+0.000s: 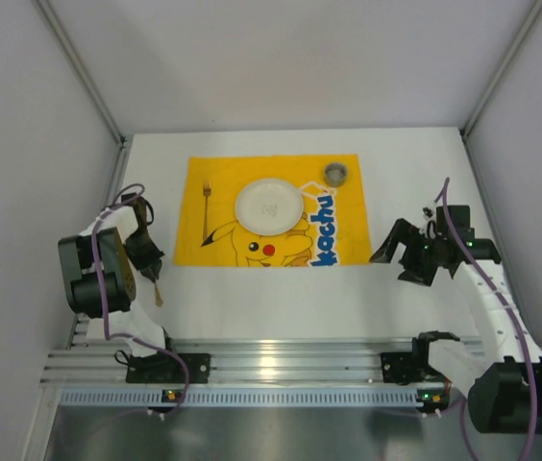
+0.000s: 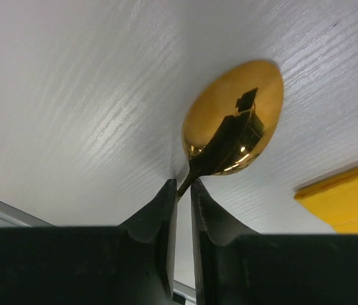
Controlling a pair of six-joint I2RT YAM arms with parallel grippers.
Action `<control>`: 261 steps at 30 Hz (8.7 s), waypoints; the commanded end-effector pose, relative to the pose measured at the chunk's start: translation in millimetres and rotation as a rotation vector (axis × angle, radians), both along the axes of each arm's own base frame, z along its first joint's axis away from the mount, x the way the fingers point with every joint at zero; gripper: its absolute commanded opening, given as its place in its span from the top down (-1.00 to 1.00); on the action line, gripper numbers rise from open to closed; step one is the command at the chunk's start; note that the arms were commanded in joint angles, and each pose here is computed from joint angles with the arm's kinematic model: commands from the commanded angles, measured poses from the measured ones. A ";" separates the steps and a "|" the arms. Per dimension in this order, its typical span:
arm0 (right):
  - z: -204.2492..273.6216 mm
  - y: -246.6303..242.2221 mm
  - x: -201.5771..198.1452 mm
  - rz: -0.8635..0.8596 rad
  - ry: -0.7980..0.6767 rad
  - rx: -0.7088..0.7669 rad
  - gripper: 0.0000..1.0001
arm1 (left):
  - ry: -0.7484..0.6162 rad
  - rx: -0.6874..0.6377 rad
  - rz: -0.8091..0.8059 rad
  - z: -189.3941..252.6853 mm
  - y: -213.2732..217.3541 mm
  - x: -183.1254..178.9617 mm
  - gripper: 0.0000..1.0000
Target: Set the dinner table for one person
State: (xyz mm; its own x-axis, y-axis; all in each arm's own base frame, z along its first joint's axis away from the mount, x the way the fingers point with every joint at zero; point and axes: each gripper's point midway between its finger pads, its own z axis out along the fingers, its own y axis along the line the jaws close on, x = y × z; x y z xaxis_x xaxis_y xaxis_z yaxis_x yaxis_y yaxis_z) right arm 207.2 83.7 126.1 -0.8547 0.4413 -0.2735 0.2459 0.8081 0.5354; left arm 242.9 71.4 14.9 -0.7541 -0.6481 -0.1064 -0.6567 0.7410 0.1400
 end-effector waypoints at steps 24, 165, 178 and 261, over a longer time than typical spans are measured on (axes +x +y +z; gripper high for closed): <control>88.9 46.9 49.8 0.125 -0.240 0.225 -0.99 | -0.852 -0.611 -0.203 179.6 -116.3 122.2 1.00; 247.1 45.3 127.6 0.010 -0.868 -0.333 -0.99 | -0.571 0.127 -0.379 168.5 -126.7 121.0 -0.69; 156.8 0.0 32.7 0.061 -1.121 -0.393 -0.99 | -1.338 0.470 -0.387 137.6 -72.8 87.0 -0.68; -4.4 -80.9 173.1 -0.022 -1.115 -0.659 -0.99 | -1.277 0.420 -0.566 68.6 -58.4 147.3 -0.97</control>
